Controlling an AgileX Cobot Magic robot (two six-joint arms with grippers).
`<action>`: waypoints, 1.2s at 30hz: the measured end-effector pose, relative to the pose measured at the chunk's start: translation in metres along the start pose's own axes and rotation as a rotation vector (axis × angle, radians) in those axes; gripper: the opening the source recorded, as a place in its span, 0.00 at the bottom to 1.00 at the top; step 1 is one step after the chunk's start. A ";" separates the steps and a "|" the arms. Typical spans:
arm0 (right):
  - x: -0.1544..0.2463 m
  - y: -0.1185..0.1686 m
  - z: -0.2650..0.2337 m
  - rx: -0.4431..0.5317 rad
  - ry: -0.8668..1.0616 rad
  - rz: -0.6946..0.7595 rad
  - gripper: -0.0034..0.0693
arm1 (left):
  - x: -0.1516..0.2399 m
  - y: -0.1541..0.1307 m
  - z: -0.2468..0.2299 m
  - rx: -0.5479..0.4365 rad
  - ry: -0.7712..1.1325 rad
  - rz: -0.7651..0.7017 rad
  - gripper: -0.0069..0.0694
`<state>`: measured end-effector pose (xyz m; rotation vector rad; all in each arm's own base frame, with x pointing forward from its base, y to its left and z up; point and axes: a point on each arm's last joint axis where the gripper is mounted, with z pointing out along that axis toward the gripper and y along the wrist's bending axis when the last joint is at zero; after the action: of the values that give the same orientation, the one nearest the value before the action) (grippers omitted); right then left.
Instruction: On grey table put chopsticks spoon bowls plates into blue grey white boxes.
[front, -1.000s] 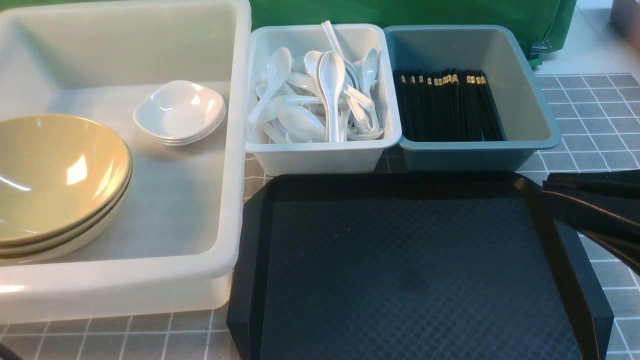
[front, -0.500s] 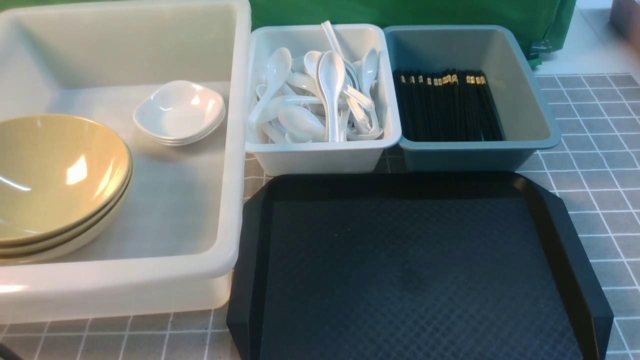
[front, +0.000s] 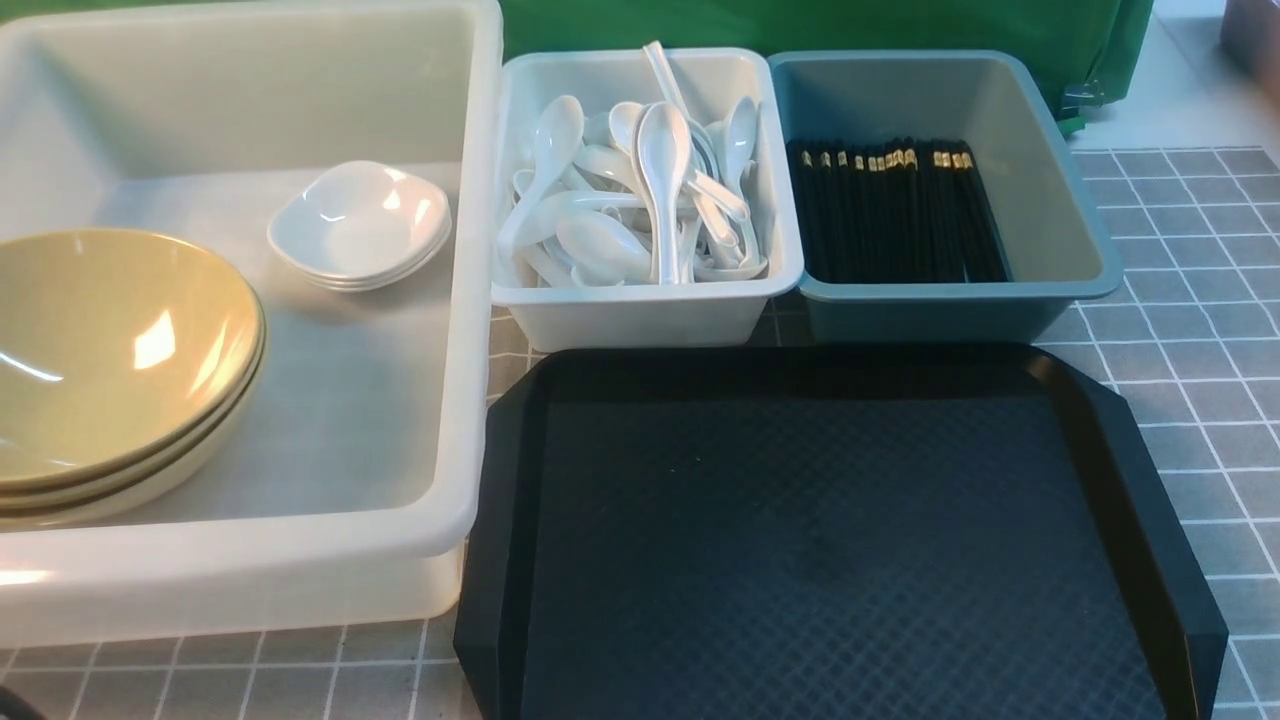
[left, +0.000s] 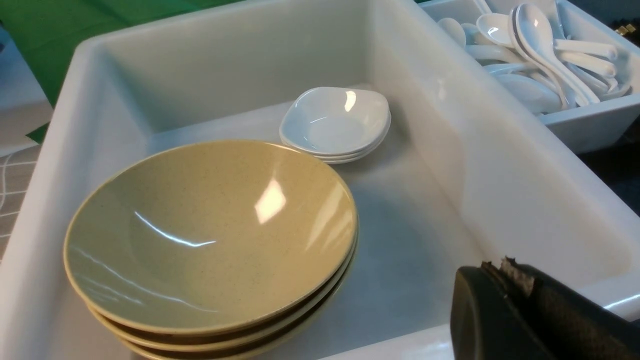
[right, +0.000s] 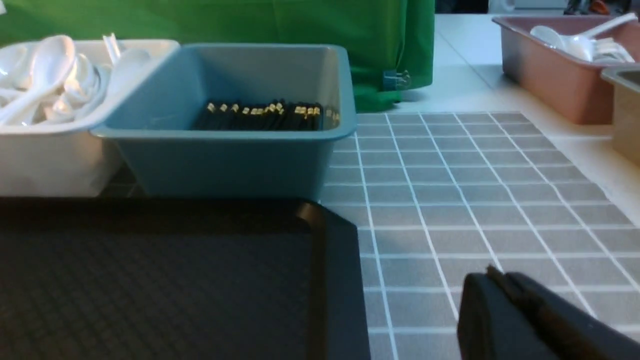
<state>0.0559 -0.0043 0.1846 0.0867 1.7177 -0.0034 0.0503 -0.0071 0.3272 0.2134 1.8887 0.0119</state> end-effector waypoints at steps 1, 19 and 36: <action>0.002 0.000 0.000 0.003 0.016 0.003 0.09 | 0.000 0.000 0.000 0.000 0.000 0.000 0.08; 0.009 -0.002 -0.001 0.015 0.093 -0.049 0.09 | 0.000 0.000 0.000 0.000 0.000 0.000 0.08; 0.009 -0.002 -0.001 0.015 0.094 -0.050 0.10 | 0.000 0.000 0.000 0.000 -0.002 0.000 0.08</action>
<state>0.0539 -0.0054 0.1760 0.0559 1.8137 -0.0497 0.0504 -0.0070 0.3274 0.2128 1.8866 0.0118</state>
